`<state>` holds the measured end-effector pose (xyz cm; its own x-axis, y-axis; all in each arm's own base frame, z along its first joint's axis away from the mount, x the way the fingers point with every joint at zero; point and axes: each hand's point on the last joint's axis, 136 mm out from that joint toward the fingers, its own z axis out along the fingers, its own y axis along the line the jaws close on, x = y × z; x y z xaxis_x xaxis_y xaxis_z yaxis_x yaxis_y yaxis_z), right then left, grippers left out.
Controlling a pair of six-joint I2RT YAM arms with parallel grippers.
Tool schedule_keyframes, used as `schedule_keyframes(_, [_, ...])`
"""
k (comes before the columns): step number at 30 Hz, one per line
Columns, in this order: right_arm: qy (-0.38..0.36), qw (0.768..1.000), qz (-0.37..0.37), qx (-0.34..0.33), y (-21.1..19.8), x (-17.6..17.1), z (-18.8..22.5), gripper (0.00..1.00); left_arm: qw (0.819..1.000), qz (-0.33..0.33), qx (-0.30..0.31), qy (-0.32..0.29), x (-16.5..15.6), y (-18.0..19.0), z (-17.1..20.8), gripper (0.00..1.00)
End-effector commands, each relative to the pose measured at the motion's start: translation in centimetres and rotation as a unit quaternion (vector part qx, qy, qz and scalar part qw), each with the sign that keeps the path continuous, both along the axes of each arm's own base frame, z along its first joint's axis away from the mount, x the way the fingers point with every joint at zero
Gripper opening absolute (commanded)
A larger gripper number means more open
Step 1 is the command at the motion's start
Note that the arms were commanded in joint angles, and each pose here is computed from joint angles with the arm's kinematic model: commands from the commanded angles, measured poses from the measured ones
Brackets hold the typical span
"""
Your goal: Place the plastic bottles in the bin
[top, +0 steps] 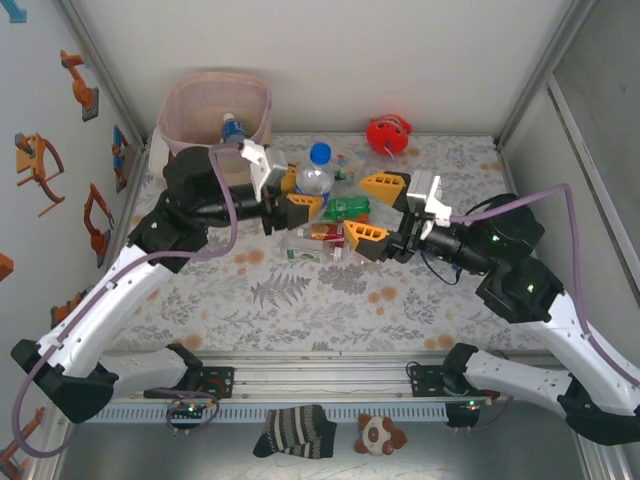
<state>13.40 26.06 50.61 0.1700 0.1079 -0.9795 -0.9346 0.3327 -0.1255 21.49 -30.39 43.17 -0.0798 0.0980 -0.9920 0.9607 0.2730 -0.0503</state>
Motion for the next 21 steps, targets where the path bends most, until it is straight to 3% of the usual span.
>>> schedule_keyframes(1, [-0.001,1.000,-0.011,-0.005,0.1,0.4,-0.3,0.68,0.994,0.106,0.028,0.001,4.1,2.2,0.0,0.49])
schedule_keyframes(11, [0.020,0.998,-0.047,-0.039,0.7,2.4,-2.3,0.68,0.958,0.277,0.035,0.061,14.1,9.7,-0.1,0.49])
schedule_keyframes(21, [0.064,0.990,-0.080,-0.098,1.0,4.1,-5.9,0.67,0.922,0.365,0.062,0.111,22.2,15.5,-2.4,0.48])
